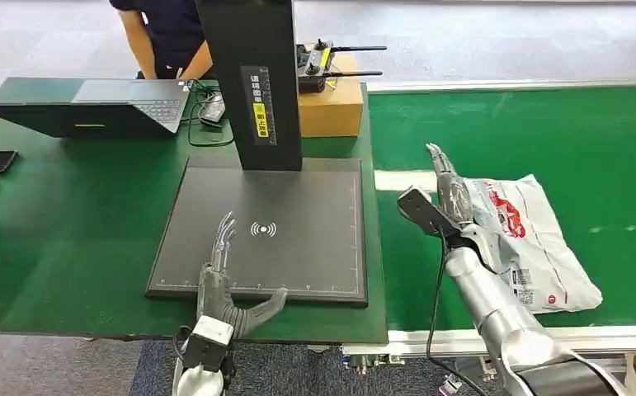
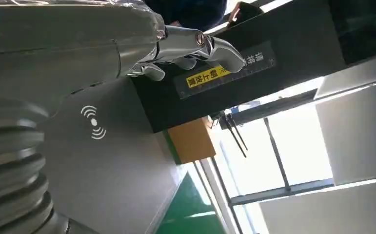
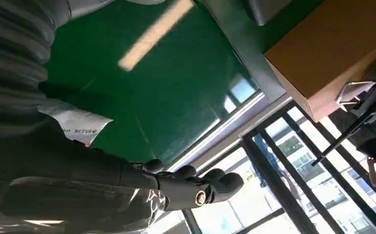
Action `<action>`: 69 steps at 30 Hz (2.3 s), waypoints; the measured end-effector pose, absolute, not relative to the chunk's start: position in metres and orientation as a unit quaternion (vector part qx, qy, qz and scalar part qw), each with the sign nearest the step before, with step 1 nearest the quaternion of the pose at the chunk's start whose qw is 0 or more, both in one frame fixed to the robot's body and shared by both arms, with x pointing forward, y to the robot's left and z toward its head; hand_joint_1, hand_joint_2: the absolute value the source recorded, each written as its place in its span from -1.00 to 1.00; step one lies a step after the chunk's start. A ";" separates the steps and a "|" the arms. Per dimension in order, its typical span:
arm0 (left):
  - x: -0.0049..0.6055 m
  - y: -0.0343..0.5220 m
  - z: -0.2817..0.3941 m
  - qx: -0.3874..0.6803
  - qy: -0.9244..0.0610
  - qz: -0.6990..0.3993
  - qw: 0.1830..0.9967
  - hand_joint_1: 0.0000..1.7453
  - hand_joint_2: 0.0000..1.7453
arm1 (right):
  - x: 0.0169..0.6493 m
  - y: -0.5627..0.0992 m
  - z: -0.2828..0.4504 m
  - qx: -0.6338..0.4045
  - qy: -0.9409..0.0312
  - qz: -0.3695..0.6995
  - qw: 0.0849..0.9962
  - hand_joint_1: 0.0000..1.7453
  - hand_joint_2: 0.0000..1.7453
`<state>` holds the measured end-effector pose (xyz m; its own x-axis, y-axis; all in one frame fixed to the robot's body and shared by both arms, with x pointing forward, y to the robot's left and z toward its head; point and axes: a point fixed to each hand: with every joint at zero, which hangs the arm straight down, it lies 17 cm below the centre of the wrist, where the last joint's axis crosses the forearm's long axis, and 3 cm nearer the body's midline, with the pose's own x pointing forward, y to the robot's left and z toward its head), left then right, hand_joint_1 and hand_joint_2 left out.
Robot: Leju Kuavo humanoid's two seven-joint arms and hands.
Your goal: Moved the parcel from conveyor to table for the left to box.
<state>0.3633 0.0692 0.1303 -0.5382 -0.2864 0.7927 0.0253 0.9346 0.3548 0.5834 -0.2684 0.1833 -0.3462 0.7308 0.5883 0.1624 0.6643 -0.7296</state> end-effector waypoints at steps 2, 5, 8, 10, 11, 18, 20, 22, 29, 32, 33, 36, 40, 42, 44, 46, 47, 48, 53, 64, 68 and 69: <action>0.363 0.069 0.130 0.077 -0.861 -0.165 0.475 -1.00 1.00 | 0.584 -0.267 0.180 -0.289 -0.766 0.292 0.495 -1.00 1.00; 0.362 0.070 0.128 0.078 -0.860 -0.167 0.475 -1.00 1.00 | 0.585 -0.261 0.175 -0.285 -0.761 0.303 0.499 -1.00 1.00; 0.360 0.069 0.125 0.078 -0.858 -0.174 0.477 -1.00 1.00 | 0.591 -0.246 0.171 -0.275 -0.749 0.330 0.505 -1.00 1.00; 0.359 0.070 0.123 0.078 -0.857 -0.177 0.478 -1.00 1.00 | 0.595 -0.236 0.164 -0.276 -0.732 0.359 0.508 -1.00 1.00; 0.359 0.070 0.122 0.079 -0.856 -0.178 0.478 -1.00 1.00 | 0.597 -0.233 0.159 -0.284 -0.718 0.377 0.511 -1.00 1.00; 0.353 0.085 0.108 0.092 -0.845 -0.153 0.504 -1.00 1.00 | 0.617 -0.249 0.129 -0.361 -0.567 0.488 0.557 -1.00 1.00; 0.350 0.088 0.105 0.088 -0.842 -0.148 0.511 -1.00 1.00 | 0.625 -0.266 0.132 -0.373 -0.506 0.529 0.571 -1.00 1.00; 0.348 0.092 0.104 0.091 -0.841 -0.143 0.514 -1.00 1.00 | 0.635 -0.284 0.149 -0.385 -0.459 0.564 0.568 -1.00 1.00; 0.346 0.104 0.103 0.102 -0.837 -0.135 0.520 -1.00 1.00 | 0.666 -0.316 0.241 -0.469 -0.431 0.567 0.522 -1.00 1.00; 0.346 0.103 0.102 0.099 -0.837 -0.138 0.520 -1.00 1.00 | 0.668 -0.324 0.249 -0.493 -0.423 0.558 0.516 -1.00 1.00; 0.347 0.103 0.103 0.097 -0.837 -0.139 0.520 -1.00 1.00 | 0.669 -0.325 0.250 -0.500 -0.421 0.557 0.514 -1.00 1.00; 0.349 0.100 0.105 0.091 -0.839 -0.144 0.517 -1.00 1.00 | 0.669 -0.336 0.251 -0.514 -0.411 0.552 0.511 -1.00 1.00; 0.354 0.097 0.109 0.085 -0.842 -0.144 0.513 -1.00 1.00 | 0.667 -0.352 0.247 -0.522 -0.400 0.549 0.515 -1.00 1.00; 0.356 0.097 0.110 0.084 -0.843 -0.146 0.511 -1.00 1.00 | 0.665 -0.358 0.244 -0.525 -0.397 0.548 0.516 -1.00 1.00; 0.356 0.096 0.109 0.082 -0.843 -0.147 0.511 -1.00 1.00 | 0.664 -0.361 0.241 -0.523 -0.402 0.545 0.518 -1.00 1.00; 0.357 0.096 0.108 0.081 -0.842 -0.148 0.512 -1.00 1.00 | 0.664 -0.363 0.241 -0.525 -0.412 0.536 0.517 -1.00 1.00; 0.357 0.096 0.108 0.081 -0.842 -0.149 0.512 -1.00 1.00 | 0.664 -0.364 0.242 -0.529 -0.422 0.526 0.515 -1.00 1.00; 0.357 0.096 0.108 0.082 -0.842 -0.149 0.512 -1.00 1.00 | 0.665 -0.364 0.246 -0.533 -0.437 0.511 0.514 -1.00 1.00; 0.356 0.095 0.107 0.082 -0.841 -0.149 0.514 -1.00 1.00 | 0.665 -0.364 0.256 -0.529 -0.499 0.453 0.516 -1.00 1.00; 0.356 0.095 0.107 0.087 -0.841 -0.146 0.514 -1.00 1.00 | 0.643 -0.356 0.268 -0.493 -0.651 0.318 0.481 -1.00 1.00; 0.356 0.096 0.107 0.088 -0.841 -0.145 0.514 -1.00 1.00 | 0.640 -0.358 0.264 -0.486 -0.657 0.308 0.487 -1.00 1.00; 0.357 0.096 0.107 0.089 -0.841 -0.144 0.514 -1.00 1.00 | 0.639 -0.358 0.266 -0.482 -0.665 0.302 0.484 -1.00 1.00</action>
<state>0.3566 0.0958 0.1073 -0.4553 -0.2967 0.8395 -0.0011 0.9431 0.3326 0.6389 -0.3580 0.2656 -0.0659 0.9334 0.3528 0.3495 0.3528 -0.8680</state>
